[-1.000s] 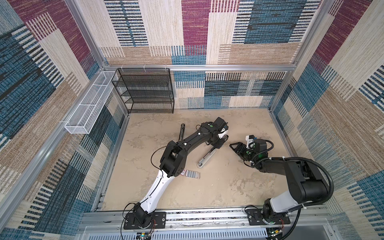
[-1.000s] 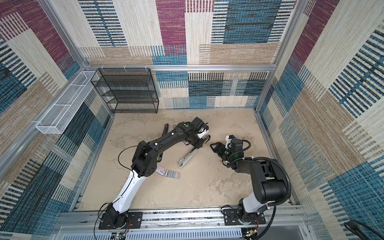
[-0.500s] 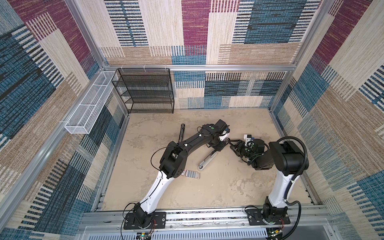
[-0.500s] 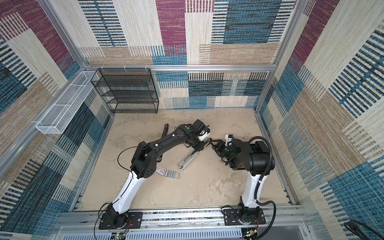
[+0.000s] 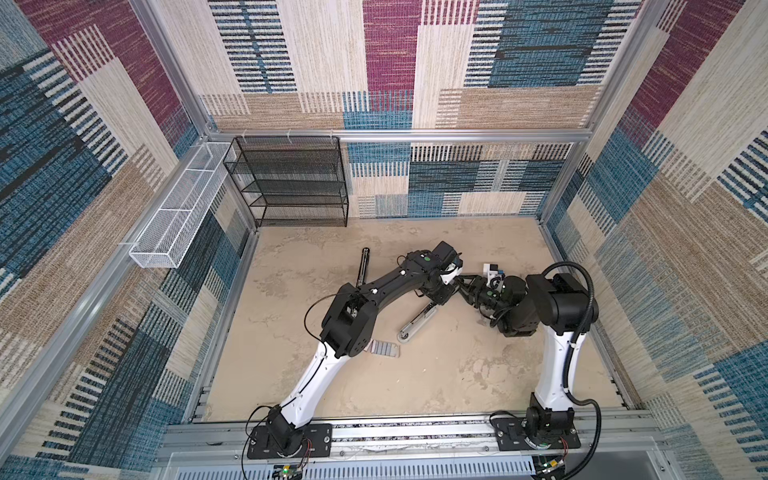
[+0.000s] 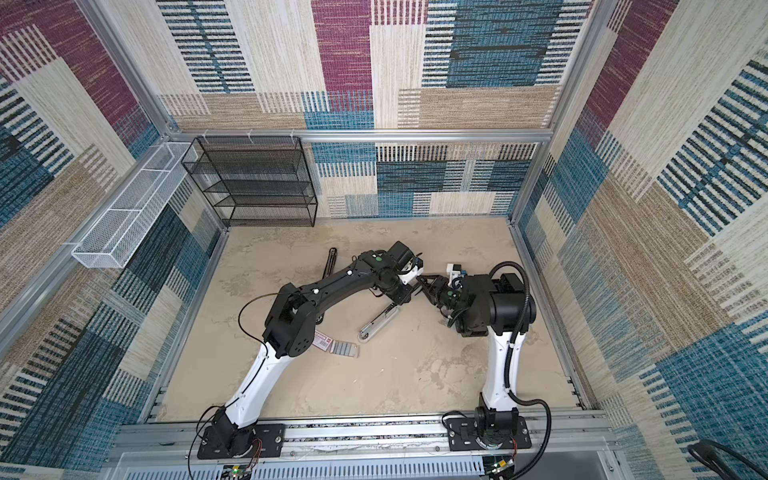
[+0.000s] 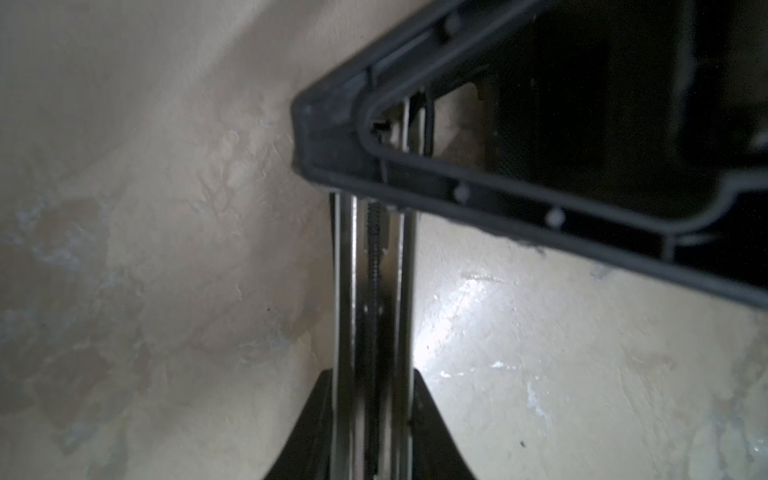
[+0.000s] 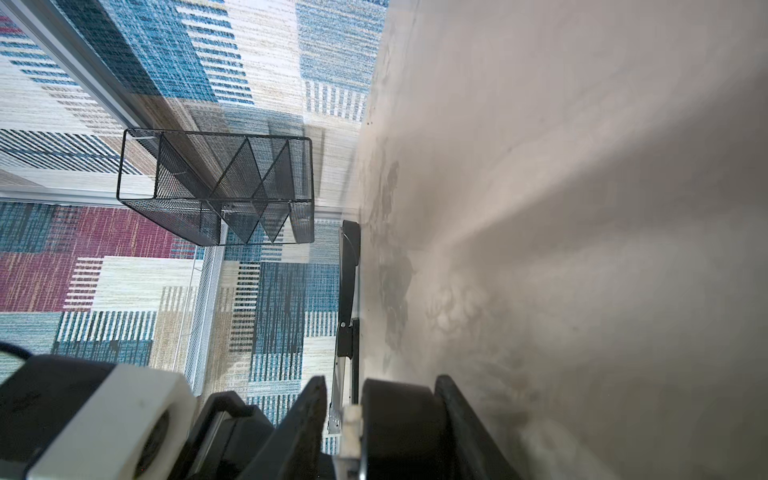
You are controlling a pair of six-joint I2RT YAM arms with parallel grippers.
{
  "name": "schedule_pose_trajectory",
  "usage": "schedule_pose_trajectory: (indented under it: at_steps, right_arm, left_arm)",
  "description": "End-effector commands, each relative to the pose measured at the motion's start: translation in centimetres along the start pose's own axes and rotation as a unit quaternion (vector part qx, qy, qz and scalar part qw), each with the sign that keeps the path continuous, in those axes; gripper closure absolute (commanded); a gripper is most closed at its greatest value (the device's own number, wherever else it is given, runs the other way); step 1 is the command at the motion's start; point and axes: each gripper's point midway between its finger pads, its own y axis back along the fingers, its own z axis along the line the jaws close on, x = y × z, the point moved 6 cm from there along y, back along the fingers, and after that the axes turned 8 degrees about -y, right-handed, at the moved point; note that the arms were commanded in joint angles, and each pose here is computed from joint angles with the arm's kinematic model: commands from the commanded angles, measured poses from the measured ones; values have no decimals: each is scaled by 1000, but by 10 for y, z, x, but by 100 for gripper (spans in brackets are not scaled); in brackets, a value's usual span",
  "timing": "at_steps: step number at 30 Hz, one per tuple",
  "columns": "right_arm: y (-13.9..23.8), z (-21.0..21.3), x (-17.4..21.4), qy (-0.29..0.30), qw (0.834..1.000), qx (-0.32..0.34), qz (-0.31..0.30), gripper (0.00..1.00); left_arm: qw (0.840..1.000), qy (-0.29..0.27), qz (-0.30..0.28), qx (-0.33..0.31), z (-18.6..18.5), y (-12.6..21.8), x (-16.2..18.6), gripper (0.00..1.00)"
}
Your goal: Load the staples into the stapler
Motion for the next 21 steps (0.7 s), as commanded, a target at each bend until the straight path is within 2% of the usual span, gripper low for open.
schedule_pose_trajectory:
  at_steps: [1, 6, 13, 18, 21]
  right_arm:
    - [-2, -6, -1, 9, 1000, 10, -3, 58]
    - [-2, -4, -1, 25, 999, 24, -1, 61]
    - [0, -2, -1, 37, 999, 36, -1, 61]
    - [1, 0, -1, 46, 998, 40, 0, 59]
    - [0, 1, 0, 49, 998, 41, 2, 59]
  left_arm:
    - [1000, 3, -3, 11, -4, -3, -1, 69]
    - [1000, 10, -6, 7, -4, 2, -2, 62]
    - [999, 17, -25, -21, -3, 35, -1, 60]
    - [996, 31, -72, -44, -8, 74, 23, 59]
    - [992, 47, -107, -57, -9, 99, 49, 57]
